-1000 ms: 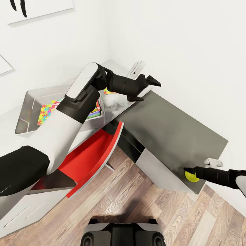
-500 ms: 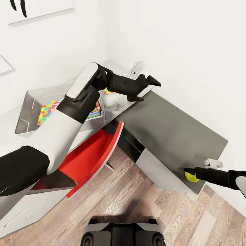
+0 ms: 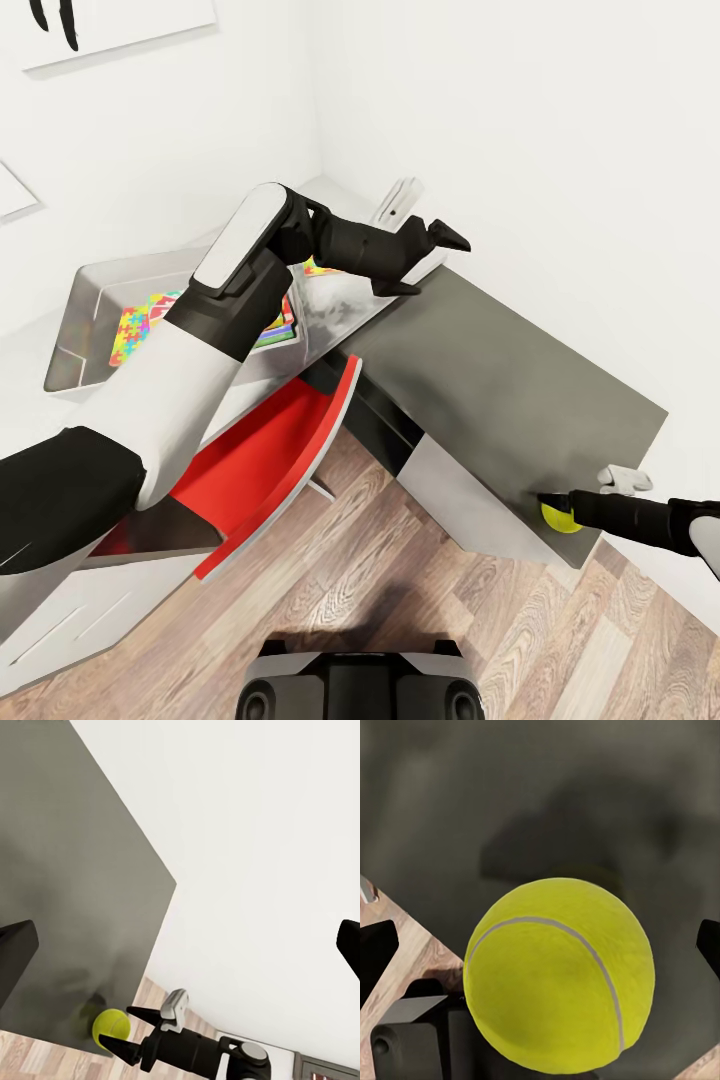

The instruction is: Put all the toys in the child's room - the three board games (two on the bed and one on the table), the two jigsaw puzzles on the table, and the tennis ball on the table - inside the toy box on the table in the child's room.

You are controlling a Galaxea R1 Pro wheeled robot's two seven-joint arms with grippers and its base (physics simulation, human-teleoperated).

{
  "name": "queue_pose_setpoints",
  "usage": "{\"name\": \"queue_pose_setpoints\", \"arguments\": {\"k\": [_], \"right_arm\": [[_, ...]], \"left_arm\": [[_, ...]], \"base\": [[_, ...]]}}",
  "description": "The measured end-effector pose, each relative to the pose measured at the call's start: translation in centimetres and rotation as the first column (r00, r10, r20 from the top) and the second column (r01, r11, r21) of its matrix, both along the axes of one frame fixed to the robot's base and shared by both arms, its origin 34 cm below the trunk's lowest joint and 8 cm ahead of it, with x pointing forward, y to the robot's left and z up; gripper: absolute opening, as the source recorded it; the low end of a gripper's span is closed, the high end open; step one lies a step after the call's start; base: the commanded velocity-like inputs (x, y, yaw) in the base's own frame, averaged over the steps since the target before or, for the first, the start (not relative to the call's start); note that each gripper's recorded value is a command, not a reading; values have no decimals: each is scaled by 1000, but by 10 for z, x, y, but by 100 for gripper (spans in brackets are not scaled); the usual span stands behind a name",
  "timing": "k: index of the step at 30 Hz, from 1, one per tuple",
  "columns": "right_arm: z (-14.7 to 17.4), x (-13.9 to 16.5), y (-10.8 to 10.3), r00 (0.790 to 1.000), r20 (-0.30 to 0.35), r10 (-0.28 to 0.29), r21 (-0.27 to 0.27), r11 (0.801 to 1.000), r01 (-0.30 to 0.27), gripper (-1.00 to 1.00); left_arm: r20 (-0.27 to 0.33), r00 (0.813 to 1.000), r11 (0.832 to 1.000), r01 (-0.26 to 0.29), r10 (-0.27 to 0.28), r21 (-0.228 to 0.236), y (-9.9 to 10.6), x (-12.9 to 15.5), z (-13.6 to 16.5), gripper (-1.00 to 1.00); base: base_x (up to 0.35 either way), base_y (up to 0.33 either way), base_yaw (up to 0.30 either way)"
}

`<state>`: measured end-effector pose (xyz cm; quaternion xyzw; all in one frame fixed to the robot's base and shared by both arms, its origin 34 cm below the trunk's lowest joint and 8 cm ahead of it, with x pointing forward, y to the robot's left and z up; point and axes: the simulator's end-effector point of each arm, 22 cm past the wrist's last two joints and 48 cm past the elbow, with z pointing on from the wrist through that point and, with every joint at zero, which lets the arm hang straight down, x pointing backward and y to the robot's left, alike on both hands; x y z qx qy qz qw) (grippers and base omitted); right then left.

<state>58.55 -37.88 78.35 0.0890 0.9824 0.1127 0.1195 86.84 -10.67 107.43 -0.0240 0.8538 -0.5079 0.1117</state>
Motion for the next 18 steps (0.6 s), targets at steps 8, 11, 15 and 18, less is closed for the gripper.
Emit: {"name": "queue_pose_setpoints", "arguments": {"k": [8, 11, 15, 18], "right_arm": [[-1, -3, 1, 1000, -5, 0, 1, 1000, 0, 100], [-2, -4, 1, 1000, -7, -1, 1, 1000, 1, 100], [-2, -4, 1, 1000, -9, -1, 2, 1000, 1, 100], [-3, -5, 2, 1000, -10, -1, 3, 1000, 1, 100]], "left_arm": [[0, 1000, 1000, -2, 2, 0, 0, 0, 0, 100], [0, 1000, 1000, -3, 3, 0, 0, 1, 0, 100], [0, 1000, 1000, -3, 3, 0, 0, 1, 0, 100], [0, 1000, 1000, -3, 3, 0, 0, 1, 0, 100]], "base": [[0, 0, 0], [0, 0, 0], [0, 0, 0], [0, 0, 0]]}}
